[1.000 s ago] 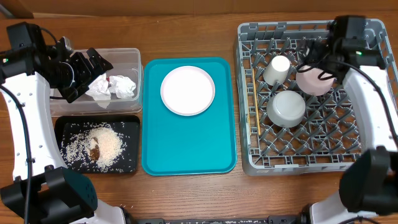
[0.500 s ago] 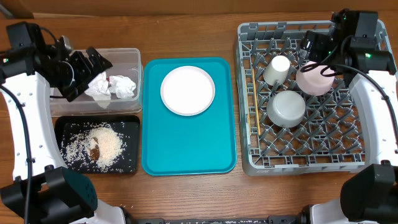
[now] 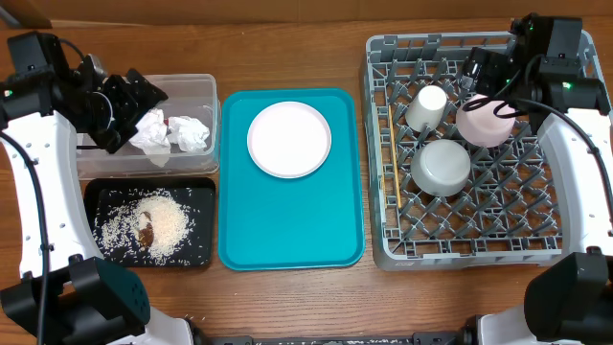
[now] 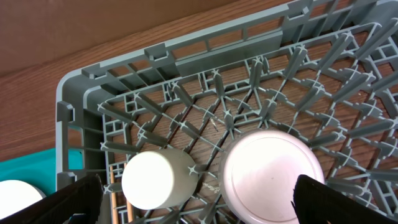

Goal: Sort waste into correct bins and load items into the dishwasher

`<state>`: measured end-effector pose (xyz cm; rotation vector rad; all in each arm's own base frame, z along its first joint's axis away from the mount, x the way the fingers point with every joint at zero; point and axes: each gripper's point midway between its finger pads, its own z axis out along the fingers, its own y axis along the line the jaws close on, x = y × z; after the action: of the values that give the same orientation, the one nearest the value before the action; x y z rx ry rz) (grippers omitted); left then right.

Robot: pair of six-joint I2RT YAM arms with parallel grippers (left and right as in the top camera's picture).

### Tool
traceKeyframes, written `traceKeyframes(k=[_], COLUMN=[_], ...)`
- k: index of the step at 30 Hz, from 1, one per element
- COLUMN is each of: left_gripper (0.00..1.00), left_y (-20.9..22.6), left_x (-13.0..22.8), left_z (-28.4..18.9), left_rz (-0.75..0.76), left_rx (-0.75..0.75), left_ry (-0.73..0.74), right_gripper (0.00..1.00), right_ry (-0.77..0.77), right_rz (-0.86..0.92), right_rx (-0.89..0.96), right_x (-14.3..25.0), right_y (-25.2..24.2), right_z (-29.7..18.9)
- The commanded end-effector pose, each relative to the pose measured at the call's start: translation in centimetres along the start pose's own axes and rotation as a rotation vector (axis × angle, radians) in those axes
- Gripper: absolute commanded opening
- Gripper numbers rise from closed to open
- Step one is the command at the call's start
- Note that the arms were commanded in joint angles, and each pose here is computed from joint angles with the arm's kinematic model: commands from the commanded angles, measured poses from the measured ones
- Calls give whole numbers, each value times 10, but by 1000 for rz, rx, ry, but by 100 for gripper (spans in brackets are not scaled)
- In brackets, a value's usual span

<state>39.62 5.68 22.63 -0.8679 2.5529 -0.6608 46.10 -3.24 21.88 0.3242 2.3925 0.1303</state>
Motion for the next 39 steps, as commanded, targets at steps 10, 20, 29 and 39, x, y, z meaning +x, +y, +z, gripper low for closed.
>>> traceKeyframes(k=[10,20,29,39], left_gripper=[78,100,100,100], left_y=[-56,-86,-57,-36], left_x=[49,29,-16,-27], left_z=[31,26,3,-5], left_rz=[243,323,327,249], left_rx=[-70,-32,-175,-194], left_ry=[66,-54,-216,-220], right_gripper=[100,100,100,61], right_ry=[-29,-29,41,199], right_rz=[-3,-3,130,54], right_rx=[-13,-13,-321,-764], right_x=[-9,-9,-2,30], right_y=[4,4,57,158], right_z=[-8,-8,-17,-57])
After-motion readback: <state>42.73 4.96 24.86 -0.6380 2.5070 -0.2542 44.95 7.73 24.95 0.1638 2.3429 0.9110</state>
